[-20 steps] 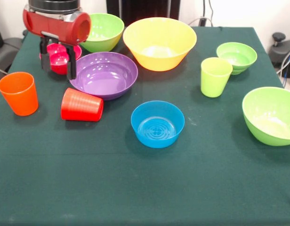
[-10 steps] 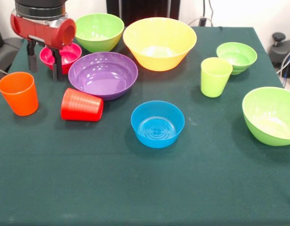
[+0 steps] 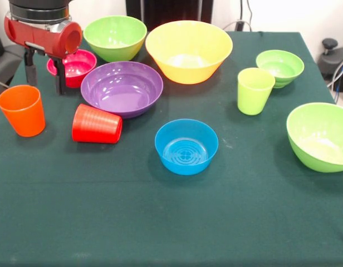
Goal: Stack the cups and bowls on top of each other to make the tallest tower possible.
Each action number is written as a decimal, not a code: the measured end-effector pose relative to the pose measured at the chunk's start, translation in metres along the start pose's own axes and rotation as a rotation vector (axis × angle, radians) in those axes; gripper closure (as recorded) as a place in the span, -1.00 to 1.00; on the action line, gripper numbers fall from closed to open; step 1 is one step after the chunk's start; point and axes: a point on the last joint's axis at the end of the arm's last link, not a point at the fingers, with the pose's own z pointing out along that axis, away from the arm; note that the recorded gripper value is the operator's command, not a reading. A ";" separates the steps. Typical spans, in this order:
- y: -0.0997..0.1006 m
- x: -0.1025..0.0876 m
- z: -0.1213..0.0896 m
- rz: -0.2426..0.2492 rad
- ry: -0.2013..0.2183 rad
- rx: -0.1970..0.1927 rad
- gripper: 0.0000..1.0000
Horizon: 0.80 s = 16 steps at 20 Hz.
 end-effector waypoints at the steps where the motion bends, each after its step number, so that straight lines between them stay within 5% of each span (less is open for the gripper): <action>1: 0.000 0.000 0.001 -0.001 0.000 0.000 -1.00; 16: 0.018 0.025 0.039 -0.048 0.054 -0.036 -1.00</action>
